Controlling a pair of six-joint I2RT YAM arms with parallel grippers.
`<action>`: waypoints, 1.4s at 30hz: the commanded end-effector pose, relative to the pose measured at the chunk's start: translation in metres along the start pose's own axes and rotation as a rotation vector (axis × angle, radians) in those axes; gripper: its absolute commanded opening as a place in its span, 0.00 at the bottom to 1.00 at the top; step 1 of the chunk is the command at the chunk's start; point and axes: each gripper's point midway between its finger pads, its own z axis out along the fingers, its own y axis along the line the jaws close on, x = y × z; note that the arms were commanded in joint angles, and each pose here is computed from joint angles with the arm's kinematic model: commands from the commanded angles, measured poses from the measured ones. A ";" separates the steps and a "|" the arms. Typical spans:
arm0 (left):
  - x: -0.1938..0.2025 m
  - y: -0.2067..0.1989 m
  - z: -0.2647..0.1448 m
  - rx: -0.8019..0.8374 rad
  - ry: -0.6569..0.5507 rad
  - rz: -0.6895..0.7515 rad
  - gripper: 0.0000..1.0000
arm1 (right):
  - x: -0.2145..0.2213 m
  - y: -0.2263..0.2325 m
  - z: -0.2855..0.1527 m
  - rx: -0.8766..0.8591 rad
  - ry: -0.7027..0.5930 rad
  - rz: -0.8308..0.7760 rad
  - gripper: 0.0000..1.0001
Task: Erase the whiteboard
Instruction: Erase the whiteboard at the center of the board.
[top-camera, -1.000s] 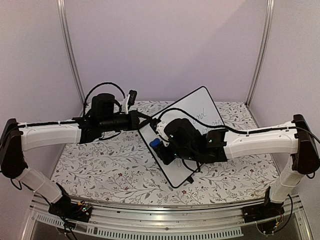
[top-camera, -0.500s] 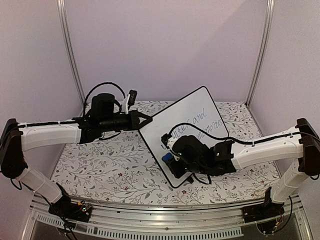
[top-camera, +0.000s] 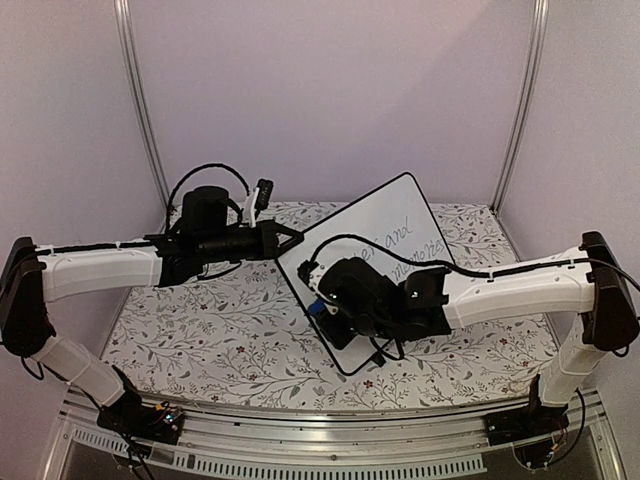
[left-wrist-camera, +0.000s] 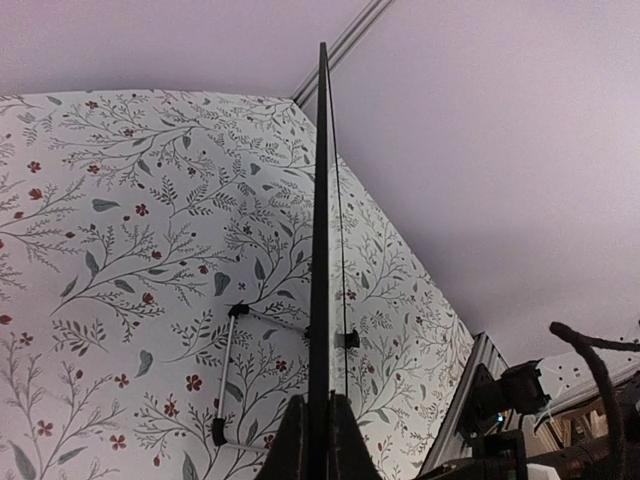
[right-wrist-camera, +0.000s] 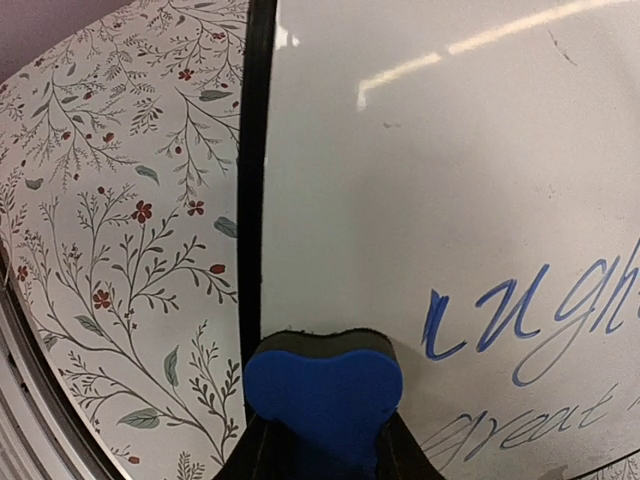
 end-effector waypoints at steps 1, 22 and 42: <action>0.022 -0.042 0.001 0.155 0.088 0.030 0.00 | -0.003 0.000 0.021 0.029 -0.004 -0.046 0.17; 0.021 -0.043 0.000 0.158 0.084 0.031 0.00 | 0.043 -0.040 0.021 0.033 0.047 0.049 0.16; 0.019 -0.045 -0.001 0.163 0.079 0.036 0.00 | -0.032 -0.068 0.028 0.044 -0.079 0.043 0.16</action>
